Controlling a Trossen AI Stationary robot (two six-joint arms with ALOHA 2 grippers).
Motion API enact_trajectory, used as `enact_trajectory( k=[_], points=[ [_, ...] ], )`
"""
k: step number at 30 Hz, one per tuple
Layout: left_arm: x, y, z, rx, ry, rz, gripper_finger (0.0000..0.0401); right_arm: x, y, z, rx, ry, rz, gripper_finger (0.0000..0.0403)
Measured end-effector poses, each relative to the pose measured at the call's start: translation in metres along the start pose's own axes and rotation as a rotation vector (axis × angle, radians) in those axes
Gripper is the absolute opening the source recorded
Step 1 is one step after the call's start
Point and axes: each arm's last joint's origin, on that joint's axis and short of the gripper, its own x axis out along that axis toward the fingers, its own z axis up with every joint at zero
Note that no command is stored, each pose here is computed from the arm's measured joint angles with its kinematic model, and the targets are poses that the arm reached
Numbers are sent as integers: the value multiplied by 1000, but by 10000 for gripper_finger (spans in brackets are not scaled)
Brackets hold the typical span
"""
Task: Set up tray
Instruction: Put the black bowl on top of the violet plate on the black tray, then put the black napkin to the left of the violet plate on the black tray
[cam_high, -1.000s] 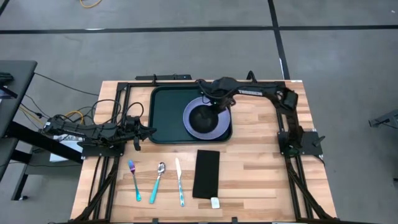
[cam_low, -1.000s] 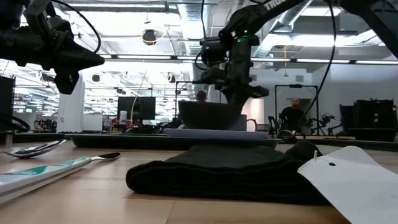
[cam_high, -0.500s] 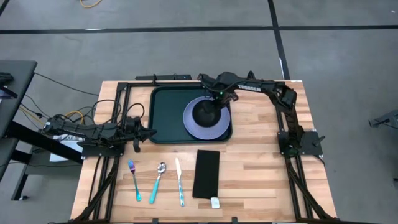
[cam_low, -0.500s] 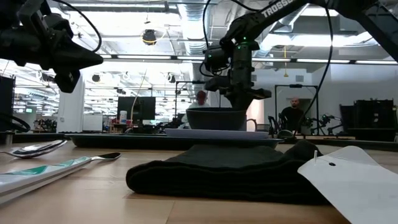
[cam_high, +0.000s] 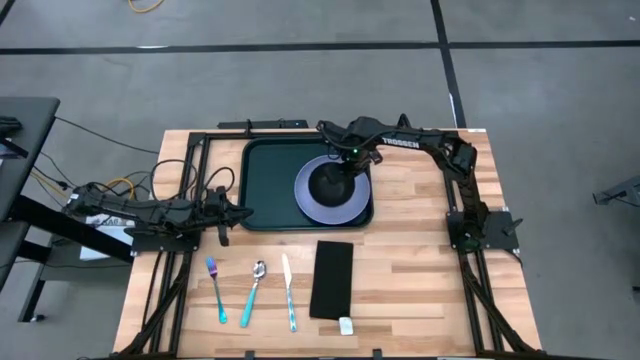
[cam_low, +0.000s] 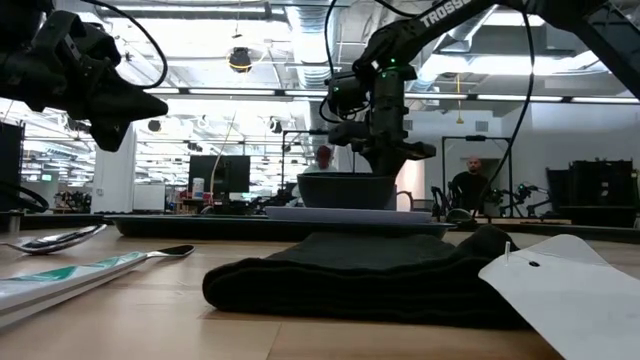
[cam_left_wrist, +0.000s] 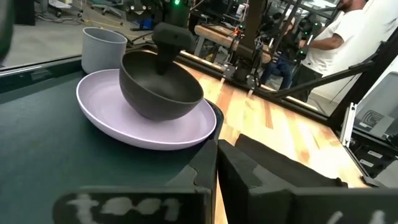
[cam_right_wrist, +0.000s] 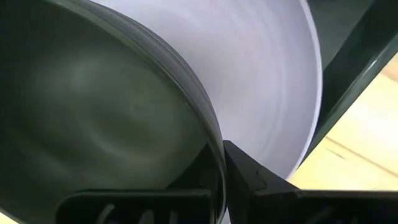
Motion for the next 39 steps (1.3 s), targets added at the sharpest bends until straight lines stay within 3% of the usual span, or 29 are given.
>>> enact_trajectory(
  k=[15, 19, 24, 28, 32, 39],
  points=[
    [0, 0, 0, -25, -2, -1, 0, 0, 0, -1, -3, 11, -2, 58],
    [0, 0, 0, -26, -2, -1, 0, -1, -3, -2, -22, -5, -53, 68],
    [0, 0, 0, -26, 2, -12, 0, -28, -5, -13, -45, -86, -110, 72],
    [0, -2, 0, -26, 8, -45, 0, -62, -3, -32, -75, -167, -102, 72],
    [-1, -8, 10, 89, 53, -111, 0, -100, 8, -63, -166, -280, -41, 72],
    [7, -17, 26, 191, 221, -13, 25, -146, 30, -129, -290, -445, 23, 78]
  ],
)
